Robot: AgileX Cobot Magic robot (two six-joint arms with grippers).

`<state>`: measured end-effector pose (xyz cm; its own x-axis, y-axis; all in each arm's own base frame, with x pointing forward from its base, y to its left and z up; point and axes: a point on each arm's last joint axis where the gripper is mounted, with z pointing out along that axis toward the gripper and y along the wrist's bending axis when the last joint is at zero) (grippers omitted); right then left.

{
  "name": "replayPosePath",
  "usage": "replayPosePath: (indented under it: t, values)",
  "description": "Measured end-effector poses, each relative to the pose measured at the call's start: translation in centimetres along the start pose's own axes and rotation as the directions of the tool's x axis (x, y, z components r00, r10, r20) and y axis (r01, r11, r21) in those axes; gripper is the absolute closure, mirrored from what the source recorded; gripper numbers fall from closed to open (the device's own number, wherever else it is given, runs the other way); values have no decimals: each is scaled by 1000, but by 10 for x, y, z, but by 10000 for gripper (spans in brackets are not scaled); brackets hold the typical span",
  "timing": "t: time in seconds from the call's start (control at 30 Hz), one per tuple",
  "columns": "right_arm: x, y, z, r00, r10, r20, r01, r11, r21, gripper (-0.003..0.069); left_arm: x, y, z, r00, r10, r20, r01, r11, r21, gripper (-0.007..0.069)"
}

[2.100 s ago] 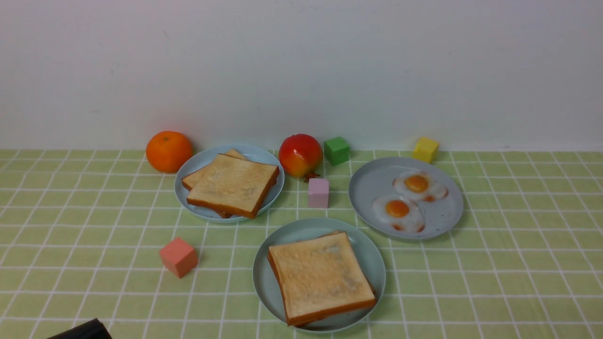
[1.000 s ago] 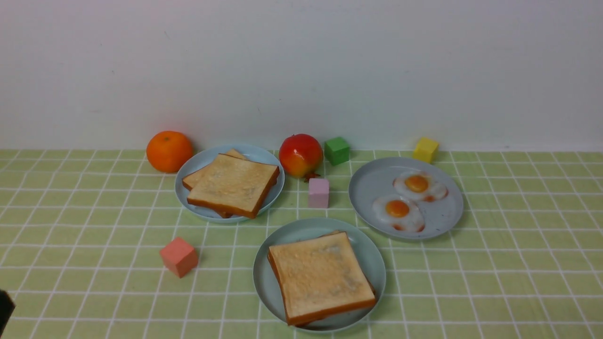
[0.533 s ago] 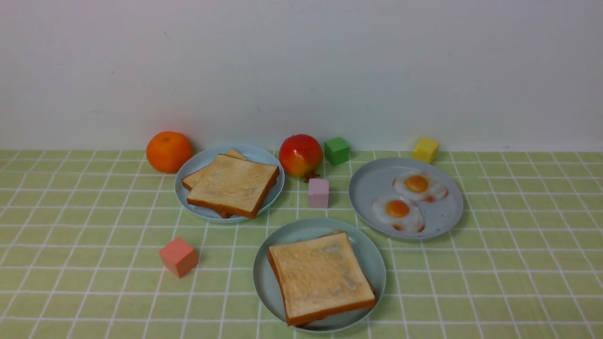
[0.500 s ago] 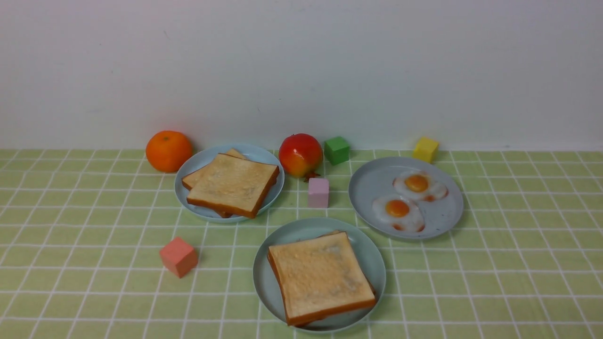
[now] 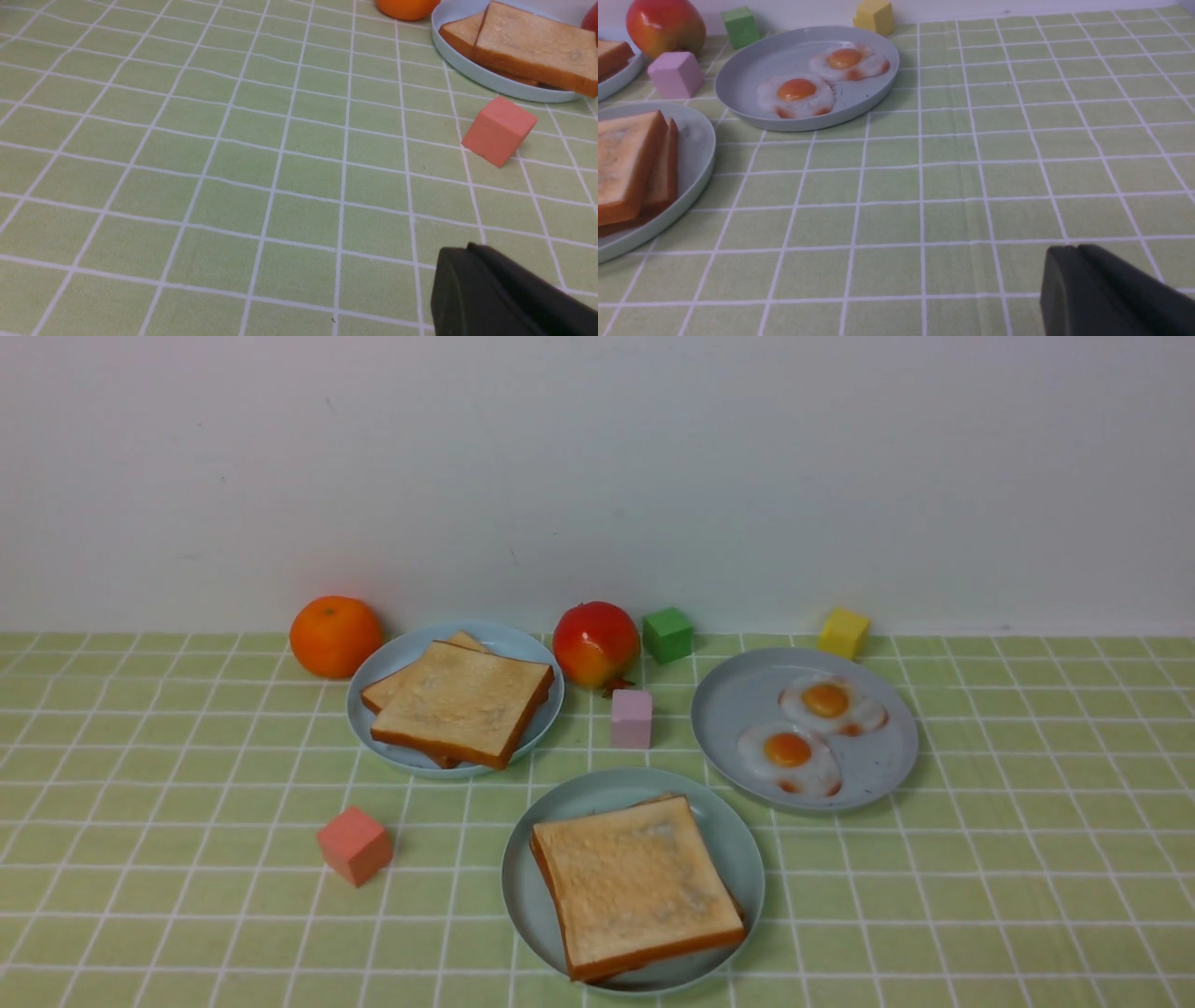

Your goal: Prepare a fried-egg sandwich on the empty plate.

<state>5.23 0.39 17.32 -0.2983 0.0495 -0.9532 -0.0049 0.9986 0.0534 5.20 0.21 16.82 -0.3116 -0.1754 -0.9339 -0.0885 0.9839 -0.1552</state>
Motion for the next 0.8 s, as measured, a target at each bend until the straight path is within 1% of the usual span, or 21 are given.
replayPosePath:
  t: [0.17, 0.8]
  values:
    - [0, 0, 0, 1000, -1, 0, 1, 1000, 1, 616, 0, -2, 0, 999, -41, -3, 41, 999, 19, 638]
    - [0, 0, 0, 1000, -2, 0, 2, 1000, 1, 595, 0, -2, 0, 999, -52, -4, 52, 998, 25, 635]
